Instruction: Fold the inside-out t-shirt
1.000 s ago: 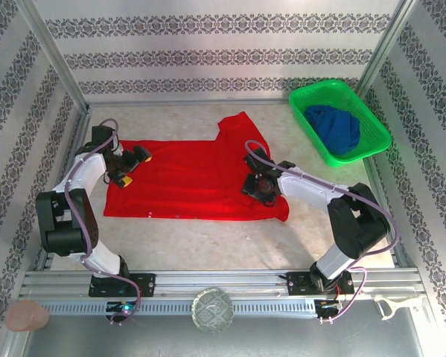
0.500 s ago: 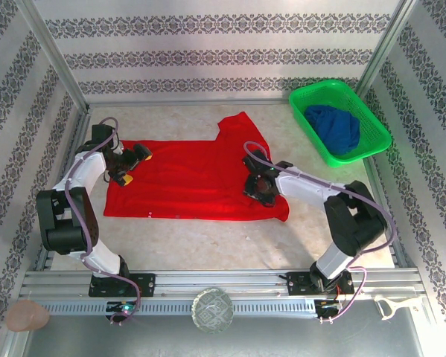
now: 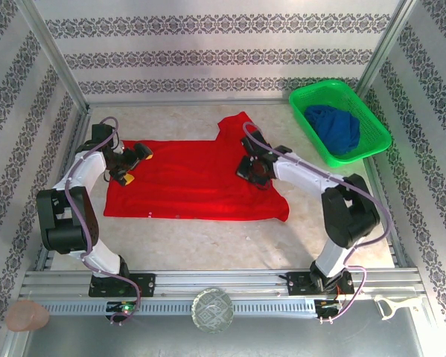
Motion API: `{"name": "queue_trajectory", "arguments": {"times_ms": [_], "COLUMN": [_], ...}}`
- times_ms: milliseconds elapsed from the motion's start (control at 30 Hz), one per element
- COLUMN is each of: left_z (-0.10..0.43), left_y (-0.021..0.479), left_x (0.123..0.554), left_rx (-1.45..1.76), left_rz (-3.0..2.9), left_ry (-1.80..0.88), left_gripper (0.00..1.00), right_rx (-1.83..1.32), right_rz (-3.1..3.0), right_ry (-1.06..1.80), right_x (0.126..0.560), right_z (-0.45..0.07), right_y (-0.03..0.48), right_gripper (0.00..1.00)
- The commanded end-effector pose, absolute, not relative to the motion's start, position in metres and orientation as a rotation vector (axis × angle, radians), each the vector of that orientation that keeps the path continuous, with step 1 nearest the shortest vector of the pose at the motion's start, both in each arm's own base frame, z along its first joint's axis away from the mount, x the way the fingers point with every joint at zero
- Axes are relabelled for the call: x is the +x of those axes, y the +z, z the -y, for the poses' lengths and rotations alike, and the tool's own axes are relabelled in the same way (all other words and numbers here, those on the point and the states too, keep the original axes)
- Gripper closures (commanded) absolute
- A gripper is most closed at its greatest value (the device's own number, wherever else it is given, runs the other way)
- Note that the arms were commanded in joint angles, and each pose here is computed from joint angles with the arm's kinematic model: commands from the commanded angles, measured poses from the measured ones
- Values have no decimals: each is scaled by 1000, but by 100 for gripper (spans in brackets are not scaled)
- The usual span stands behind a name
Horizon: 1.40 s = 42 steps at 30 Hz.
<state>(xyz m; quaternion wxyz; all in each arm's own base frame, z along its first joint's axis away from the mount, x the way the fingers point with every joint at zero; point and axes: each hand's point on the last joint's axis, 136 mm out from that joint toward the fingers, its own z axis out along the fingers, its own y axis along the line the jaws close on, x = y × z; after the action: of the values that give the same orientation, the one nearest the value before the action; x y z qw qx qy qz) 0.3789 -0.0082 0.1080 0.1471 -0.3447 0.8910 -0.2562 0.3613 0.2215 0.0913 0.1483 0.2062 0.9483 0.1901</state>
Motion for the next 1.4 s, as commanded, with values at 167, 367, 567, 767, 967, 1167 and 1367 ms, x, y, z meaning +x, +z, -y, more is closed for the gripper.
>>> {"name": "queue_trajectory", "arguments": {"times_ms": [167, 367, 567, 767, 967, 1167, 1367], "left_z": [7, 8, 6, 6, 4, 4, 2], "left_y": [106, 106, 108, 104, 101, 100, 101], "left_x": [385, 387, 386, 379, 373, 368, 368], "left_rx": [-992, -995, -998, -1041, -1051, -1061, -1066], "left_rz": [-2563, -2555, -2542, -2537, -2548, -2555, -2551], "left_ry": [-765, -773, -757, -749, -724, -707, -694], "left_gripper": [0, 0, 0, 0, 0, 0, 0], "right_rx": [336, 367, 631, 807, 843, 819, 820], "right_rz": [-2505, -2501, -2654, -2683, -2719, -2727, -2736], "right_ry": [889, 795, 511, 438, 462, 494, 523], "right_x": [463, 449, 391, 354, 352, 371, 384], "right_z": [-274, -241, -169, -138, -142, -153, -157], "right_y": [138, 163, 115, 85, 64, 60, 56], "right_gripper": [48, 51, 49, 44, 44, 50, 88]}}
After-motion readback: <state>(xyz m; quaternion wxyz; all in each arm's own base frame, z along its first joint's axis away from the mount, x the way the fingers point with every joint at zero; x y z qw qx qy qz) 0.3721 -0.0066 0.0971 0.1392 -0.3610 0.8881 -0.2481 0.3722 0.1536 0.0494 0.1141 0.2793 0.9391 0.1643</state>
